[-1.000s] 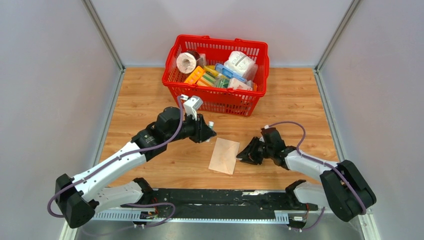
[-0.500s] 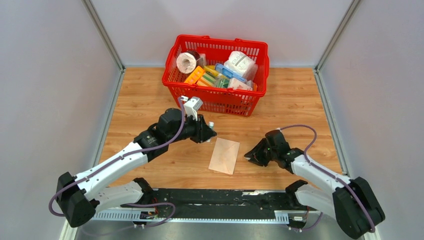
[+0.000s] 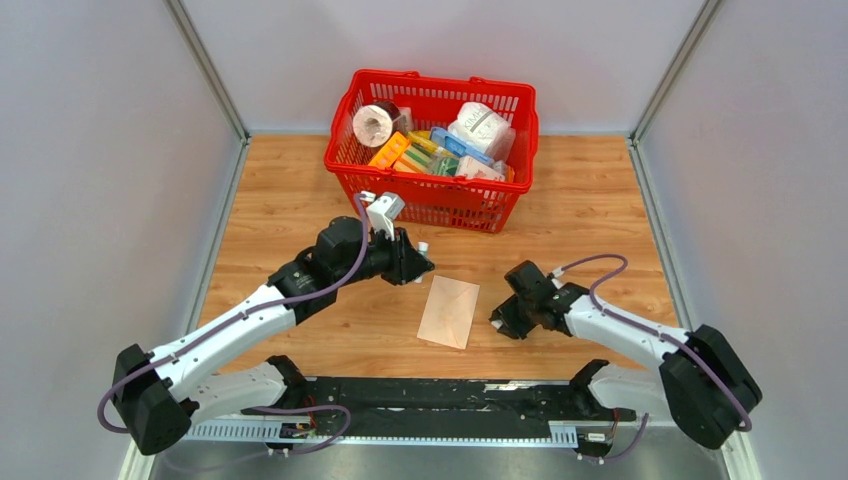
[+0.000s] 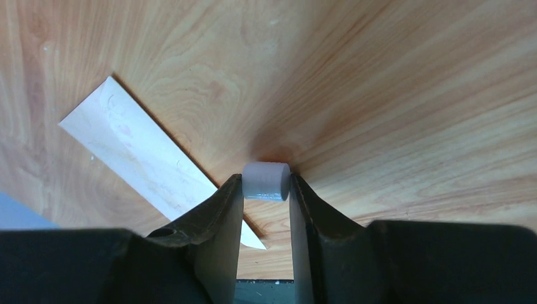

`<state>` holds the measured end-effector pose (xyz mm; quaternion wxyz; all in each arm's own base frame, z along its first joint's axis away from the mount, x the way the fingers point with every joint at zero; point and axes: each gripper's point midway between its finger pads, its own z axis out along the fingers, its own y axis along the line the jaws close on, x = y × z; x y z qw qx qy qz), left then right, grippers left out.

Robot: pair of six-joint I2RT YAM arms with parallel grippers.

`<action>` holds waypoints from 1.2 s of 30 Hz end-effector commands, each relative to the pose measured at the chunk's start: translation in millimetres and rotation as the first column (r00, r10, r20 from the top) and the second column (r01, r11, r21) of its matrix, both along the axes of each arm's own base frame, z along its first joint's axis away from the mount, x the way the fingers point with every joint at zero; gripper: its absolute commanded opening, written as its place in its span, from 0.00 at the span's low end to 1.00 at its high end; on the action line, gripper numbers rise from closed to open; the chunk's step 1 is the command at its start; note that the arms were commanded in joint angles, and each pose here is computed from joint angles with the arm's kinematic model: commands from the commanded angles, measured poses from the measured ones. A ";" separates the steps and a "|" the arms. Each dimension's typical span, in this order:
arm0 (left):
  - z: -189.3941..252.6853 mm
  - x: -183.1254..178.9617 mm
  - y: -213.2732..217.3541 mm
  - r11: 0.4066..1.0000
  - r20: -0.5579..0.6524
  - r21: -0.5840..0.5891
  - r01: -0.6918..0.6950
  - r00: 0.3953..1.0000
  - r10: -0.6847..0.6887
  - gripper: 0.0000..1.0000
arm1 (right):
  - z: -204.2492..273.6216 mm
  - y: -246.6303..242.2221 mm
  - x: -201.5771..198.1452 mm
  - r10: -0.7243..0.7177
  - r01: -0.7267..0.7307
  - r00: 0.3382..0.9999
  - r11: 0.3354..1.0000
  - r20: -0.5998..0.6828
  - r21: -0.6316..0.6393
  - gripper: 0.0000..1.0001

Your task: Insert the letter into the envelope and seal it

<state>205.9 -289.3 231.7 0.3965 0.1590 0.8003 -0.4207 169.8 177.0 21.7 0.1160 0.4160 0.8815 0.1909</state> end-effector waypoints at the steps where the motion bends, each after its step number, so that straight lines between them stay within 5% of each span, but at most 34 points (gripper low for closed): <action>1: 14.5 0.3 2.3 0.999 0.040 -0.038 -0.005 0.999 0.006 0.00 | -2.2 -9.0 4.3 -0.078 0.072 0.995 0.991 -0.057 -0.115 0.34; 16: 15.1 -1.5 6.3 1.000 0.059 -0.025 -0.002 0.998 0.003 0.00 | 17.9 -3.5 12.3 0.012 -0.009 1.000 0.993 0.027 -0.119 0.61; 21: 18.1 -1.1 9.0 1.000 0.074 -0.015 -0.004 0.997 0.005 0.00 | 38.9 -7.8 23.0 0.204 -0.172 0.968 0.963 0.144 -0.206 0.63; 27: 18.2 -2.0 9.8 1.000 0.079 -0.006 0.004 0.997 -0.003 0.00 | 58.9 -1.2 42.8 0.609 -0.490 0.758 0.767 0.232 -0.414 0.70; 36: 24.0 -4.4 12.5 1.000 0.095 0.004 0.022 0.995 -0.023 0.00 | 39.7 -10.2 45.7 0.783 -0.611 0.609 0.564 0.125 -0.556 0.71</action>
